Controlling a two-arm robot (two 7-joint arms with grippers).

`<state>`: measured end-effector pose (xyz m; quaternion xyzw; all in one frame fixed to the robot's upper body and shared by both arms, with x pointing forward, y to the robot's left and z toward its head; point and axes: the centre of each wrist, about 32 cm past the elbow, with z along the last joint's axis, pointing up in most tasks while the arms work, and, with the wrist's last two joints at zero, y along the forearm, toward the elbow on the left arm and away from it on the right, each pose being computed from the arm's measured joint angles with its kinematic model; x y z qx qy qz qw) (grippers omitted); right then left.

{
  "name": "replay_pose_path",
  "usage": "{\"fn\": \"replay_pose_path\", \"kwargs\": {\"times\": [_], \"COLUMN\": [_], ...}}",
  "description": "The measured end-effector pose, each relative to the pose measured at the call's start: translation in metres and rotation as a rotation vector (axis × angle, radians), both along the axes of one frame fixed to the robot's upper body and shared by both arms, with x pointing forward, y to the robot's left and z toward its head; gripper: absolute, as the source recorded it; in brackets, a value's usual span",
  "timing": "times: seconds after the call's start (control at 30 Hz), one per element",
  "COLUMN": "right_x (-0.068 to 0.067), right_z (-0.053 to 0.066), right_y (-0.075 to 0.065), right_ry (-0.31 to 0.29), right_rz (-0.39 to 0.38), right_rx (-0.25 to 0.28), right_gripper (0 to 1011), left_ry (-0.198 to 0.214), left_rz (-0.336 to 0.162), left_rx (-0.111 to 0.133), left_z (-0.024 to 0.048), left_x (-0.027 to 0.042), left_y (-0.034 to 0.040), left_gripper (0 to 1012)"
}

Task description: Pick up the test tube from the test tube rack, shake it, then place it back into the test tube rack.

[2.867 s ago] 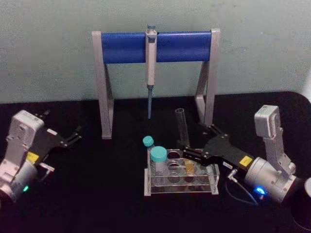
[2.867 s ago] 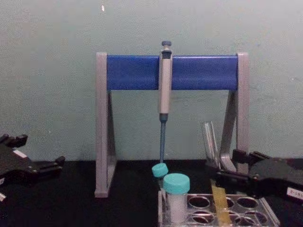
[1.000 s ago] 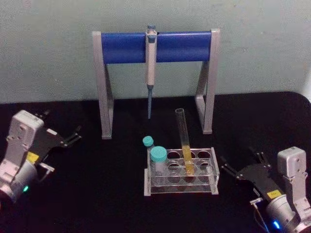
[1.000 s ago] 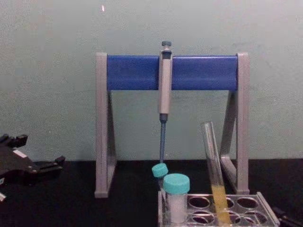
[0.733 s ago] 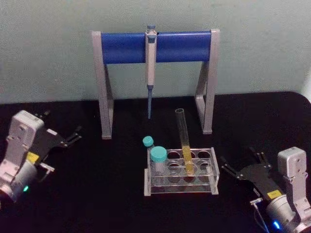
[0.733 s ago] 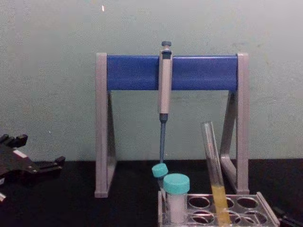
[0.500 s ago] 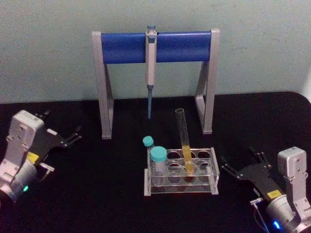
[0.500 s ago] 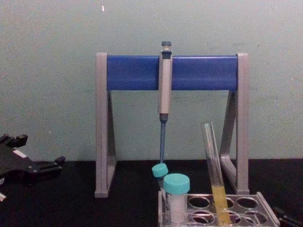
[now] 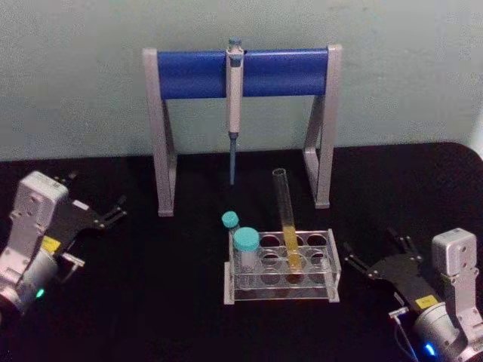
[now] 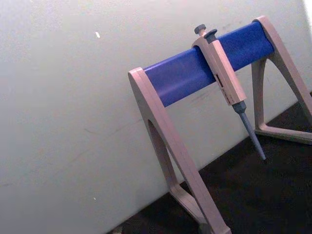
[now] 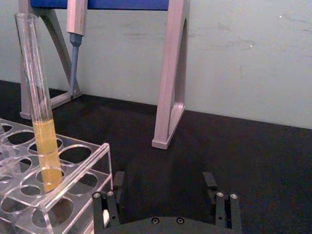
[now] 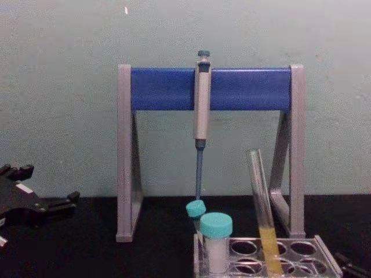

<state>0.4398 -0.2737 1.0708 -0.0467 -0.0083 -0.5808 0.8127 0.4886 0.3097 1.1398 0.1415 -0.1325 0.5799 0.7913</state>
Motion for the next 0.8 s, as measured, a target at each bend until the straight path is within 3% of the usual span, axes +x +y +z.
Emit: {"fn": "replay_pose_path", "kwargs": {"times": [0.8], "right_x": [0.0], "right_z": [0.0001], "right_y": [0.0], "right_ry": [0.0], "right_rz": [-0.001], "right_rx": [0.001], "right_gripper": [1000], "left_ry": [0.0], "left_rz": [0.0], "left_rx": [0.0], "left_z": [0.0], "left_x": [0.0], "left_y": [0.0], "left_gripper": [1010]}}
